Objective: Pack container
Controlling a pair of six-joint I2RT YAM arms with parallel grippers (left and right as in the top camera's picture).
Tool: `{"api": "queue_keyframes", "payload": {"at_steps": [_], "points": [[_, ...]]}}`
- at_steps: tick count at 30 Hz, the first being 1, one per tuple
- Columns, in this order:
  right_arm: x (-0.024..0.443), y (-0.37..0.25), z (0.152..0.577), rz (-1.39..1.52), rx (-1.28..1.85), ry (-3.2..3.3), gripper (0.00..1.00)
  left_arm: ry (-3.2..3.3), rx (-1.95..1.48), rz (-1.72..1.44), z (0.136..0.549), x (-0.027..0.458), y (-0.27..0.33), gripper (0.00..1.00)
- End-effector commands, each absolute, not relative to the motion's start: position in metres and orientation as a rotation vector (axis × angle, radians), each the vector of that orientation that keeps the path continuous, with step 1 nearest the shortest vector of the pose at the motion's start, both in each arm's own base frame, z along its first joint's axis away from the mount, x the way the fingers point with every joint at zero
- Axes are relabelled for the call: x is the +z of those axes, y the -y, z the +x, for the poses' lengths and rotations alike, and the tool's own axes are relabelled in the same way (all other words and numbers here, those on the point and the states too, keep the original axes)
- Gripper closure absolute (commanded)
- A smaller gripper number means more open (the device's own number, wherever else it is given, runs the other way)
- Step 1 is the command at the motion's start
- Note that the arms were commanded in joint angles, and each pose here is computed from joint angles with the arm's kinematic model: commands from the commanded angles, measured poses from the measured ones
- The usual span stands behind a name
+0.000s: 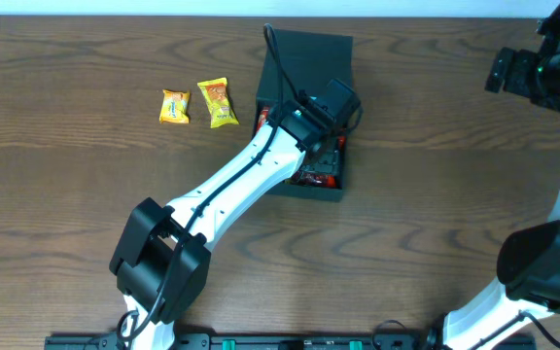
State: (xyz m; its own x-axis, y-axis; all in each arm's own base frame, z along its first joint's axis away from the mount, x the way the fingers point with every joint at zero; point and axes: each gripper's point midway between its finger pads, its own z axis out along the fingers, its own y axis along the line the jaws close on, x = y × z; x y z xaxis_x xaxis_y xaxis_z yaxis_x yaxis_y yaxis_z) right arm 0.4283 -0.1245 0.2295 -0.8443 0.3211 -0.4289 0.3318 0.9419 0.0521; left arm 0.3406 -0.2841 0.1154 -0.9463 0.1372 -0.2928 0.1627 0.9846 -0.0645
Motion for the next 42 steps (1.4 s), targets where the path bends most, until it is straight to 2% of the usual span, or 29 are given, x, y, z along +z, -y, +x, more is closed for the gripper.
{"api": "queue_keyframes", "payload": {"at_steps": [1,9,13,16,19,21,23,30,42], "points": [[0.235,0.127,0.431,0.458,-0.031,-2.639,0.01,-2.83,-0.135,0.184,0.34,0.12,0.283,0.03],[0.235,0.122,0.432,0.447,0.008,-2.638,0.01,-2.808,-0.148,0.207,0.344,0.122,0.287,0.04],[0.234,0.116,0.432,0.437,0.055,-2.645,0.01,-2.724,-0.102,0.269,0.36,0.135,0.281,0.03],[0.23,0.105,0.433,0.419,0.138,-2.652,0.25,-2.634,0.027,0.183,0.381,0.156,0.251,0.02],[0.223,0.086,0.434,0.38,0.222,-2.672,0.74,-2.581,0.069,0.043,0.403,0.178,0.209,0.02],[0.218,0.07,0.436,0.339,0.252,-2.69,0.88,-2.562,0.073,-0.063,0.415,0.189,0.178,0.01],[0.212,0.051,0.437,0.274,0.264,-2.711,0.97,-2.548,0.086,-0.16,0.426,0.196,0.147,0.0],[0.171,-0.041,0.426,-0.034,0.323,-2.825,0.98,-2.549,0.06,-0.412,0.445,0.197,0.066,0.0],[0.108,-0.14,0.379,-0.388,0.231,-2.965,0.98,-2.54,0.026,-0.544,0.45,0.196,0.024,0.02]]}}
